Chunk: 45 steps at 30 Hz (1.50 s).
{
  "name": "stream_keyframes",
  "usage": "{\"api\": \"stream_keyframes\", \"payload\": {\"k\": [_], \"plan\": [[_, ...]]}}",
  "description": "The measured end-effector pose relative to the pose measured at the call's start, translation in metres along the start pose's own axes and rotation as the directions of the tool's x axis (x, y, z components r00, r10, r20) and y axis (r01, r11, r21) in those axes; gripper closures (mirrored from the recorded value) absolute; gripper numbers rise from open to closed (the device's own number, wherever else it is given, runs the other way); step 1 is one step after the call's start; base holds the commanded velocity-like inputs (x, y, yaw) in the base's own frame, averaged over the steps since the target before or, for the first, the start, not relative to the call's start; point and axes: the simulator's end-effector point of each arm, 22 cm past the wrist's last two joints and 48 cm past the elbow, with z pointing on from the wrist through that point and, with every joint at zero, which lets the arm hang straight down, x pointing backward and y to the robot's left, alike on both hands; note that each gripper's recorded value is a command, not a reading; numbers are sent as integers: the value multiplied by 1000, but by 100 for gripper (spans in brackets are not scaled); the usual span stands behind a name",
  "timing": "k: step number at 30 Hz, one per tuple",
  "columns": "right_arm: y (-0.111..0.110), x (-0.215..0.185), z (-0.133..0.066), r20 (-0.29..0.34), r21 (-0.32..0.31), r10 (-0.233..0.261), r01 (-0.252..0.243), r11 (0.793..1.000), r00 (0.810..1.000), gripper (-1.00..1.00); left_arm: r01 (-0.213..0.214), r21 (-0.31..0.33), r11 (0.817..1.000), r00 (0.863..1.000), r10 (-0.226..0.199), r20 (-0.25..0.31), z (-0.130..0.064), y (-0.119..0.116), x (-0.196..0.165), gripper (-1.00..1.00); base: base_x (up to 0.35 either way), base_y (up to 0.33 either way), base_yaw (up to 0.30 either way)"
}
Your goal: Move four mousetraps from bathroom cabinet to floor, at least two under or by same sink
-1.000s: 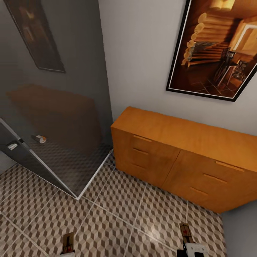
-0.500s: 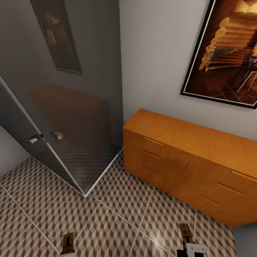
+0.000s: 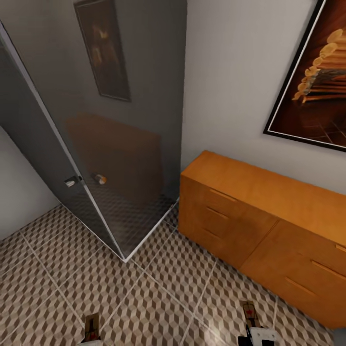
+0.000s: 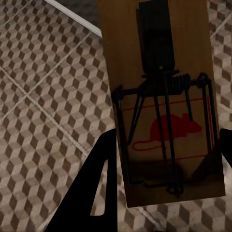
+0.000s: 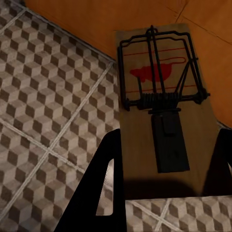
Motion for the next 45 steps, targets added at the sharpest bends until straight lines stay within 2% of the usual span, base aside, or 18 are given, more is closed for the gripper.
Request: {"api": "stream_keyframes", "payload": {"k": [45], "plan": [[-1, -19, -2, 41, 2, 8, -8, 1000, 999, 100, 12, -1, 1000, 999, -12, 50, 1, 0, -23, 100, 0, 0, 221]]}}
